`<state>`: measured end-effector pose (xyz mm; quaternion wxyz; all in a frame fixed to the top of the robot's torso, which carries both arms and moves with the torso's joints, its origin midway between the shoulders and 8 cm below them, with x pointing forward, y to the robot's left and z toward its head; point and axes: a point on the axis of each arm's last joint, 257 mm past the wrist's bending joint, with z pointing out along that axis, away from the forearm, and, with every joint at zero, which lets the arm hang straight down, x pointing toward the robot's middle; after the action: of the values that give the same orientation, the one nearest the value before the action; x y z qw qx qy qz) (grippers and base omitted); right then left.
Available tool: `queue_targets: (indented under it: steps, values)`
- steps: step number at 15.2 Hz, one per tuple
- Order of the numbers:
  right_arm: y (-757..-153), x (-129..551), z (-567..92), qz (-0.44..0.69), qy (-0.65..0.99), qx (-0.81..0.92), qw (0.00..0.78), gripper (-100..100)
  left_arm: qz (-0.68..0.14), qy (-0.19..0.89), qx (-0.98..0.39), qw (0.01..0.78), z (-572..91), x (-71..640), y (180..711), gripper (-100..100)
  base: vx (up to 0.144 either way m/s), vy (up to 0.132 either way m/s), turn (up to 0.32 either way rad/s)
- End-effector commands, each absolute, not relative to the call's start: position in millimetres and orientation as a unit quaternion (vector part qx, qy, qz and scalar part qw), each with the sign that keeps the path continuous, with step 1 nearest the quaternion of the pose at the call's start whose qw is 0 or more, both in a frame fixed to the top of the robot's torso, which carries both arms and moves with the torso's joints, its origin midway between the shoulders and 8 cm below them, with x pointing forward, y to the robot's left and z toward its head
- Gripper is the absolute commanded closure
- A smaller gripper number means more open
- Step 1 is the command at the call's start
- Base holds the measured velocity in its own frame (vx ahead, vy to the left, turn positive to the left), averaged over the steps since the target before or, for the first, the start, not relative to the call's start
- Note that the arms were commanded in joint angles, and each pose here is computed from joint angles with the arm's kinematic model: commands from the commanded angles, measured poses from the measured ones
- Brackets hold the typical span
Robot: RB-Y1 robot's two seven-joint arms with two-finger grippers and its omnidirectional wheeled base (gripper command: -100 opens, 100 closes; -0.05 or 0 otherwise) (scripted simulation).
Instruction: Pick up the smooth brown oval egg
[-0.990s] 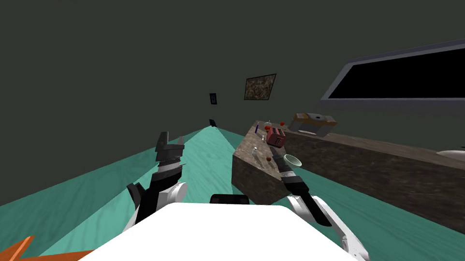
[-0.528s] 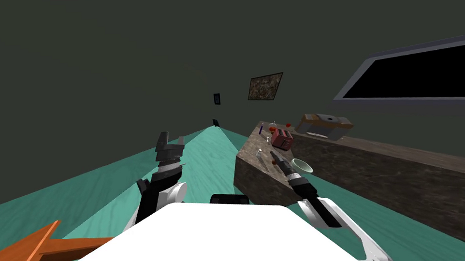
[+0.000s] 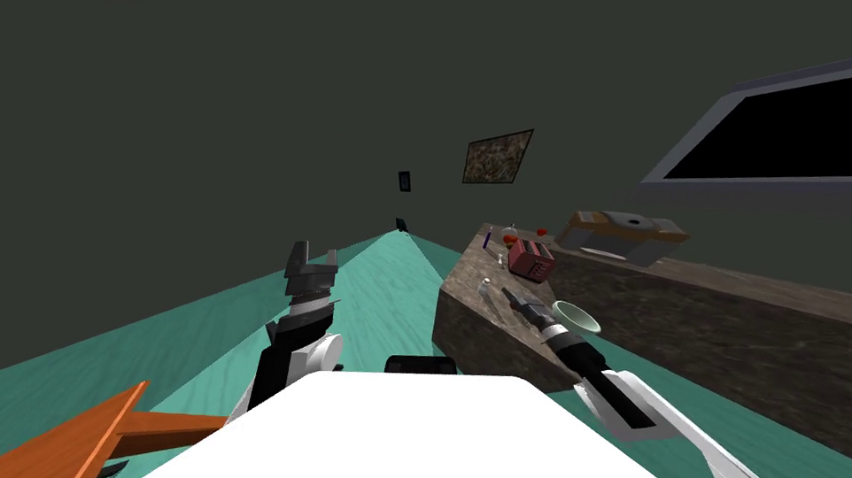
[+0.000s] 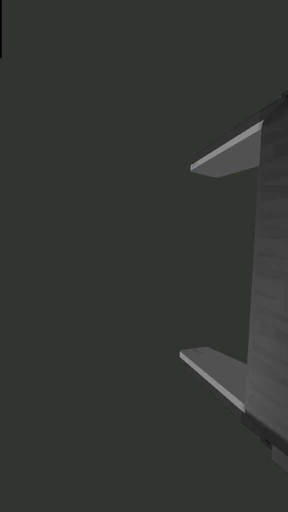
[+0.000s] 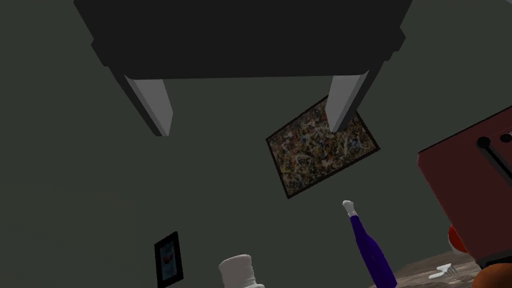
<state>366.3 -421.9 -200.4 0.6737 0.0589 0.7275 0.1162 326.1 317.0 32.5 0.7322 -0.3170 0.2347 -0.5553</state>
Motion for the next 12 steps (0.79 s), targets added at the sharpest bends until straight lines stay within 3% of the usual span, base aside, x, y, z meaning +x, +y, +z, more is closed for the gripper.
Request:
queue_targets:
  steps: [1,12]
  values:
    - [-444.8,360.0,-212.9,0.065,0.751,0.022,0.657,-100,-0.555,0.235,-0.317,0.732,32.5,326.1,317.0,0,0.038,0.035,0.141]
    - [-538.0,320.7,-257.1,-0.116,0.815,-0.125,0.554,-100,-0.555,0.235,-0.317,0.732,32.5,326.1,317.0,0,0.035,0.033,0.117]
